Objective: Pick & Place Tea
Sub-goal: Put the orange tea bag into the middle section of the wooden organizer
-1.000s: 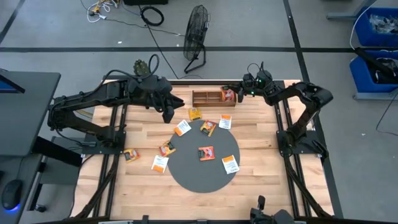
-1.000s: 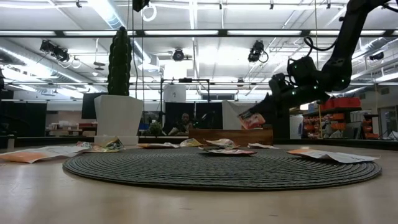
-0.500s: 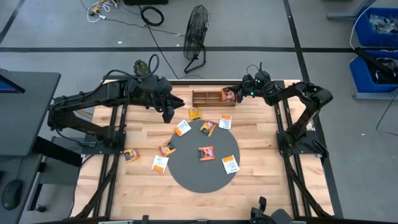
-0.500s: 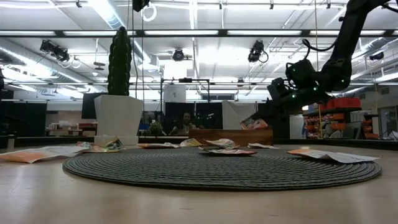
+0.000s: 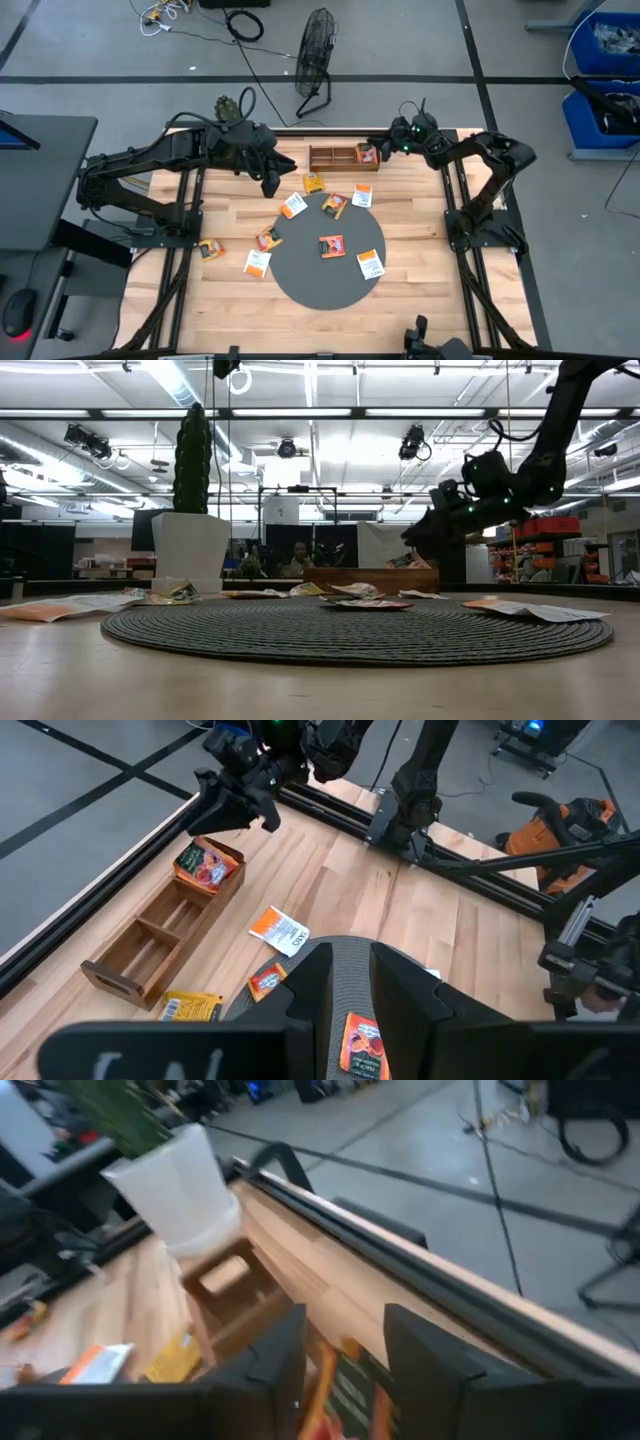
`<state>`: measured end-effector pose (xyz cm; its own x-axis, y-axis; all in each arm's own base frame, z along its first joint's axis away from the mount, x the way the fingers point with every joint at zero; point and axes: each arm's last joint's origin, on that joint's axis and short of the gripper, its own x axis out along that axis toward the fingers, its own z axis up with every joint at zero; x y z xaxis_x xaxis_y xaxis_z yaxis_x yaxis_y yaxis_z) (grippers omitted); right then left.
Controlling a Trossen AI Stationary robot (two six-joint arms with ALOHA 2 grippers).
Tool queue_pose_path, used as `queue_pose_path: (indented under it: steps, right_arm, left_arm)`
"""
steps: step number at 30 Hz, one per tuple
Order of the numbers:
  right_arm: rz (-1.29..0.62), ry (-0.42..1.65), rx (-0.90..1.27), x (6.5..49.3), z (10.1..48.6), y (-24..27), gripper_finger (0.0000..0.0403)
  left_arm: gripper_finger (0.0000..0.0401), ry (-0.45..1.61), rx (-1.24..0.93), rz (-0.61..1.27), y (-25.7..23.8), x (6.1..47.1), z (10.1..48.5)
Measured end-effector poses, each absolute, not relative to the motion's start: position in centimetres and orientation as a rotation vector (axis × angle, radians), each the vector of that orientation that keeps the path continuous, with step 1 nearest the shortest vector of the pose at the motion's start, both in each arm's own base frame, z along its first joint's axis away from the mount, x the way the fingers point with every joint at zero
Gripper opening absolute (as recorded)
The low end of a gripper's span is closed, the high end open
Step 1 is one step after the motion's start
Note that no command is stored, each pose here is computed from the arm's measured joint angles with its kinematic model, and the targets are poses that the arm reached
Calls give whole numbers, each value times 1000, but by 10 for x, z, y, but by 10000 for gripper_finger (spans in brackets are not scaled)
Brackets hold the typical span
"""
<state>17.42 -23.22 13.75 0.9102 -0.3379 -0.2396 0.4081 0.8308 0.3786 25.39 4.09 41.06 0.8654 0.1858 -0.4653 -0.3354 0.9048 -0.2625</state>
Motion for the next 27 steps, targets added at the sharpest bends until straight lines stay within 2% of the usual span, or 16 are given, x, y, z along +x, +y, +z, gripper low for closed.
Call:
queue_pose_path:
  steps: [7,15,23,27]
  right_arm:
    - [-316,111,326,177,179,-217,152]
    - [-127,207,164,203,245,-168,141]
    - [-44,305,207,205,274,-122,141]
    - [3,329,274,209,274,-108,141]
  left_arm:
    - [71,448,-344,278,41,254,411]
    - [71,511,-348,288,40,251,405]
    - [74,813,-397,281,31,236,382]
    - [99,976,-390,281,24,234,368]
